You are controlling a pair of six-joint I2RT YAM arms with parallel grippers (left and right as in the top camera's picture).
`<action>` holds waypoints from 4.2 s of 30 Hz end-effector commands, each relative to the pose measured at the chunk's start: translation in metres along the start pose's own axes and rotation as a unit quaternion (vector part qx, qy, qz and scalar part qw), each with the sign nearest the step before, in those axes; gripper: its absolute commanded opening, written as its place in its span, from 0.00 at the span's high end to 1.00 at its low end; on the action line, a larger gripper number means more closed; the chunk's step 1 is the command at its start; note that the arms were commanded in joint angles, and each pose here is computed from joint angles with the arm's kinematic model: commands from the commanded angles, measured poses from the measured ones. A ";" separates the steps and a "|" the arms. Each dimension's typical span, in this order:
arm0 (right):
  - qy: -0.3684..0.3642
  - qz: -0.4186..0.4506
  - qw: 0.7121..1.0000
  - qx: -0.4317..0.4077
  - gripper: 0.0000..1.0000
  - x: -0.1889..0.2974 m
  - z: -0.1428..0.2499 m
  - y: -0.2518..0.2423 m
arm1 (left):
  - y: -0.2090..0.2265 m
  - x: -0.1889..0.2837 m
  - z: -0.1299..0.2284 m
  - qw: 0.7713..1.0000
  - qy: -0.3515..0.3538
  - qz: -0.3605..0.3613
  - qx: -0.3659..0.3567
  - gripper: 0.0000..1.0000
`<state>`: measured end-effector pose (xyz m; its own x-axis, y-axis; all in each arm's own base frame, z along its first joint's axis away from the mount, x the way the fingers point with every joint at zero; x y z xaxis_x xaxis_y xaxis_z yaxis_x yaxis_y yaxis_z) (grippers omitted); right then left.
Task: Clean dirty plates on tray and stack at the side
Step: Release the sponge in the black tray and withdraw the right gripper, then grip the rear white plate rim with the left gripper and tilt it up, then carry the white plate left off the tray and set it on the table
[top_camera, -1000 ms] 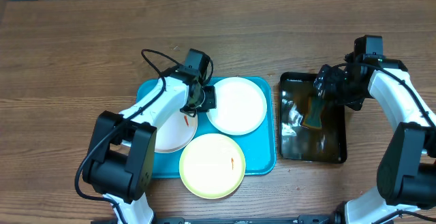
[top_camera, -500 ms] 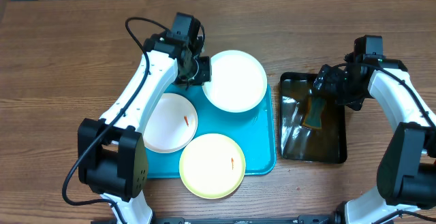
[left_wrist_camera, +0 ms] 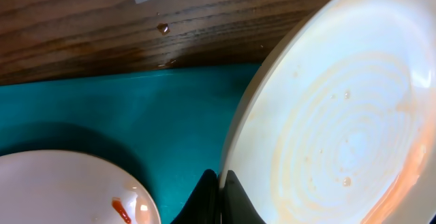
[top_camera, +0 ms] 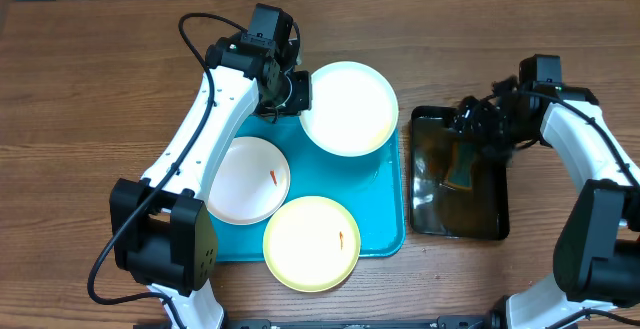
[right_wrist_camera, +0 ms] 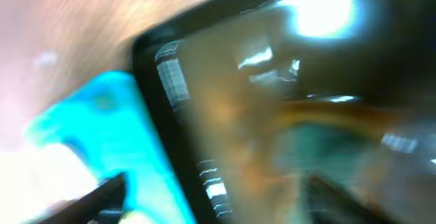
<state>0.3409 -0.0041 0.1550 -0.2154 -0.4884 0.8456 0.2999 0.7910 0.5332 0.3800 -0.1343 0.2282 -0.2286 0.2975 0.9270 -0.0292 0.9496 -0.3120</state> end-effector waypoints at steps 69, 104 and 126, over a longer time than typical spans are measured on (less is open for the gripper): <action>-0.041 0.108 0.991 -0.070 0.92 0.009 -0.003 -0.071 | -0.032 0.002 0.002 0.998 -0.038 -0.005 -0.055 0.96; -0.180 0.100 0.971 -0.117 0.00 0.071 -0.046 -0.116 | -0.229 0.058 0.113 0.741 -0.427 -0.375 -0.357 0.96; -0.181 0.100 0.971 -0.117 0.00 0.071 -0.046 -0.116 | -0.233 0.027 0.133 0.856 -0.344 -0.186 -0.339 0.96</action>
<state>0.3295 -0.1459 0.1488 -0.4137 -0.1463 0.8986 0.5725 0.7256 0.3818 0.2427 -0.3601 0.3116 -0.9410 -0.1100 0.3199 0.1649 0.6767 0.7176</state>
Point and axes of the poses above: each gripper's point midway between its finger pads, its own x axis back along the fingers, its own y axis along the line the jaws close on, z = x × y, the point moved 10 cm from there along x, back along the fingers, and after that the axes turned 4 degrees about x, right-handed, at the moved point
